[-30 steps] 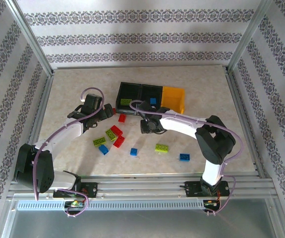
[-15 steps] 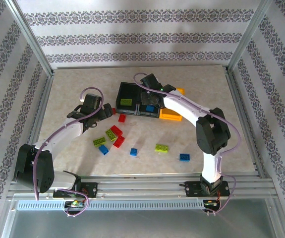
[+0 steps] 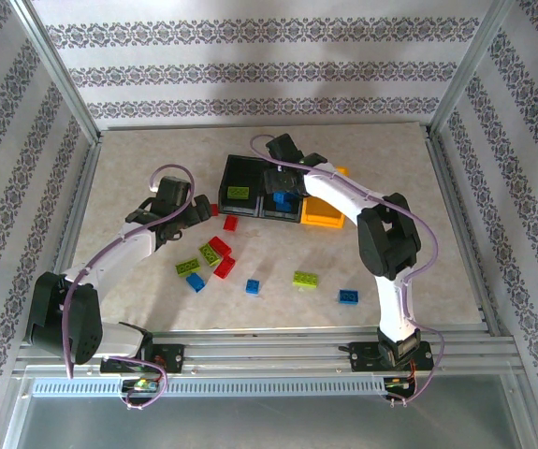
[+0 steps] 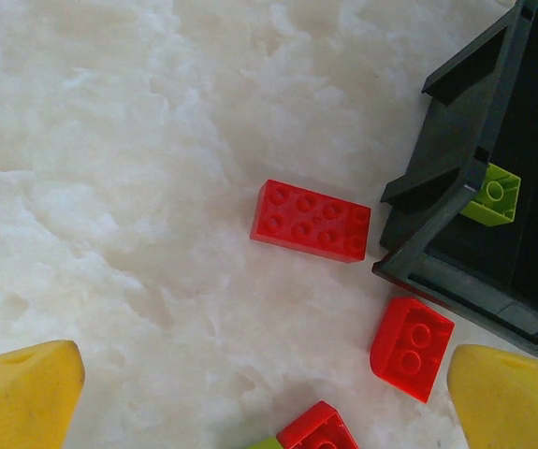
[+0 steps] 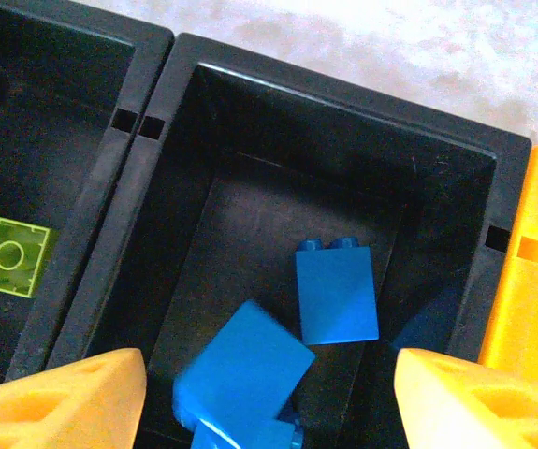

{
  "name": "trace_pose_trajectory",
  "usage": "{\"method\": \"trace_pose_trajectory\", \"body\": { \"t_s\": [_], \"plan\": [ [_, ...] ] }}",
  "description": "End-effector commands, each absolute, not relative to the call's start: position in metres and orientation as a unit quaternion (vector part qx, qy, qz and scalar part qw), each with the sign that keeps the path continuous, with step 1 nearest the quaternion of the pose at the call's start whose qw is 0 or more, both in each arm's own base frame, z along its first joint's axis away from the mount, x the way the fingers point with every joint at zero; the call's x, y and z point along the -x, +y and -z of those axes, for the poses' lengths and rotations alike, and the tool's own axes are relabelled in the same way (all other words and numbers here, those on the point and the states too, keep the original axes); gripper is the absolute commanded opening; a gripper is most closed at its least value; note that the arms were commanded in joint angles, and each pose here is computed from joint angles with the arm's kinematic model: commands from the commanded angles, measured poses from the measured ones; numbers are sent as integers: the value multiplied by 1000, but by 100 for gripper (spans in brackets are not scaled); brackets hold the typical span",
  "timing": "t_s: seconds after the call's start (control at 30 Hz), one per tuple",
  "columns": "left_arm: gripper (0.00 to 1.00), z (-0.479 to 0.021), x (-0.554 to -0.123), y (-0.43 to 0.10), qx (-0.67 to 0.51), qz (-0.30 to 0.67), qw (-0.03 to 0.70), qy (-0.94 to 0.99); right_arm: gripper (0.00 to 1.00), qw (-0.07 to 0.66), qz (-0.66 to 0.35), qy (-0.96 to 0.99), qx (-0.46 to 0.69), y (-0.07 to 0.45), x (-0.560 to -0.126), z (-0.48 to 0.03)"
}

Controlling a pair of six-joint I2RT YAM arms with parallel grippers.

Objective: Sort the legos into containers by color
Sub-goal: Place the lego in the container, then move the lego to the center of the table.

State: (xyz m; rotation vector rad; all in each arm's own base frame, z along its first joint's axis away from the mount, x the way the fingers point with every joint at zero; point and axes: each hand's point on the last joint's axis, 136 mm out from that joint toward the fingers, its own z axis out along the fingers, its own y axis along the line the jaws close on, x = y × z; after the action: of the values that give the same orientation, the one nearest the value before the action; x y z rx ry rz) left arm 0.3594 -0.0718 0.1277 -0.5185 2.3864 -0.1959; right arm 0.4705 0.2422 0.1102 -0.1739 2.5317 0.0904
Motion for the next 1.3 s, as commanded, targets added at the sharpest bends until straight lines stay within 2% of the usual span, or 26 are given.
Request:
{"method": "trace_pose_trajectory", "body": {
  "t_s": [0.0,0.2,0.27,0.3,0.33,0.57,0.67,0.83,1.27],
  "plan": [
    [100,-123,-355,-64,198,61,331,921,73,310,-38,947,70,244,-473,-127],
    [100,-124,-360,-62,182,48,327,926,79,323,-50,943,64,240,-462,-147],
    [100,-123,-361,-60,179,44,319,930,86,326,-52,942,61,238,-457,-152],
    [100,-122,-362,-59,177,43,315,931,97,329,-54,941,59,237,-453,-155],
    [100,-122,-363,-59,173,42,312,933,98,331,-55,940,59,237,-450,-157],
    [98,-117,-375,-55,159,48,288,943,98,341,-48,938,46,226,-423,-169],
    [95,-112,-382,-49,153,46,266,951,98,343,-44,938,38,220,-411,-172],
    [96,-97,-393,-41,135,24,222,965,98,345,-36,938,22,207,-394,-176],
    [97,-67,-454,-39,145,18,197,969,98,349,-40,936,-26,178,-359,-179]
  ]
}}
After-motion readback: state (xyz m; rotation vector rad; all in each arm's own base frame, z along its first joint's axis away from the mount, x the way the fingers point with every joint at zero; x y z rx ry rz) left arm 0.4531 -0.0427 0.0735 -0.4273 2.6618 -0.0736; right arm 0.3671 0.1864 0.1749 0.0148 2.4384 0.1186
